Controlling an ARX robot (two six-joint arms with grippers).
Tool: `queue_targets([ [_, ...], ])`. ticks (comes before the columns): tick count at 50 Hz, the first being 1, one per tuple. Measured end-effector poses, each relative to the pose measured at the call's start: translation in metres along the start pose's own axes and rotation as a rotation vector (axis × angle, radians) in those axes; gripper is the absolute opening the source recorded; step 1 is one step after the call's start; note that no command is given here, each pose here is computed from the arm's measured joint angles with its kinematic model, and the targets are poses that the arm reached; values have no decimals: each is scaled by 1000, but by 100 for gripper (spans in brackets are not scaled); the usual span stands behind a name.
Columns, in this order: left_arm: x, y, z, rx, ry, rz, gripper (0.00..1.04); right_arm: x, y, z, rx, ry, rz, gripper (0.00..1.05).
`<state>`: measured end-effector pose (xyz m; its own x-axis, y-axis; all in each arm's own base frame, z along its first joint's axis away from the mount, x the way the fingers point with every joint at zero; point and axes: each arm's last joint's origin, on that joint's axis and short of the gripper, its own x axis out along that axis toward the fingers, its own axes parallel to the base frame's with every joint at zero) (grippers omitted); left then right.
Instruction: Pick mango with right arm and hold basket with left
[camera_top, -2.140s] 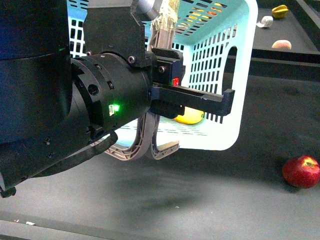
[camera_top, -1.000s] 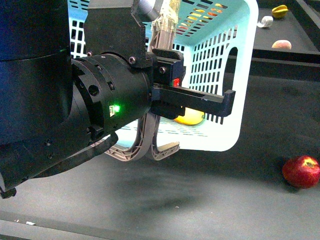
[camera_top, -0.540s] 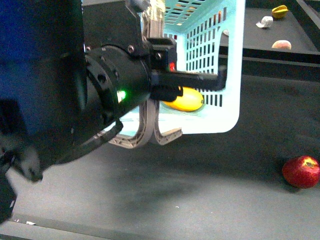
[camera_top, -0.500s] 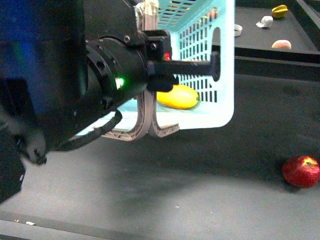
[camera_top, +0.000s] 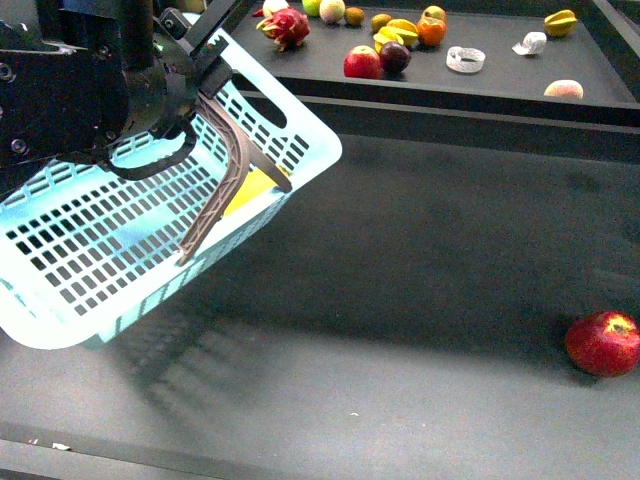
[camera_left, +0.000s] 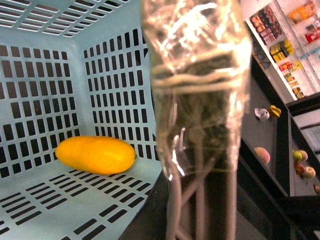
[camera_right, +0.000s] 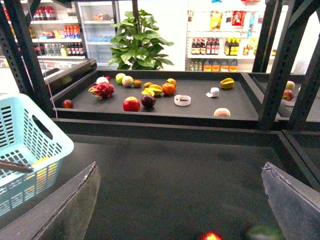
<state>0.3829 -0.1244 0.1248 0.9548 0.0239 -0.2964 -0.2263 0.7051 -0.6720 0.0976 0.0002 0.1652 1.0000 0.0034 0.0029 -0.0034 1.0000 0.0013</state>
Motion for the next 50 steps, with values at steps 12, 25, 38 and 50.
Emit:
queue_targets([
  [12,27,5,-3,-245,-44,90,5,0,0,0,0,0,0,96],
  [25,60,25,12,-474,-147,136,5,0,0,0,0,0,0,96],
  [38,75,42,18,-540,-188,192,8,0,0,0,0,0,0,96],
  [50,74,45,16,-501,-200,247,52,0,0,0,0,0,0,96],
])
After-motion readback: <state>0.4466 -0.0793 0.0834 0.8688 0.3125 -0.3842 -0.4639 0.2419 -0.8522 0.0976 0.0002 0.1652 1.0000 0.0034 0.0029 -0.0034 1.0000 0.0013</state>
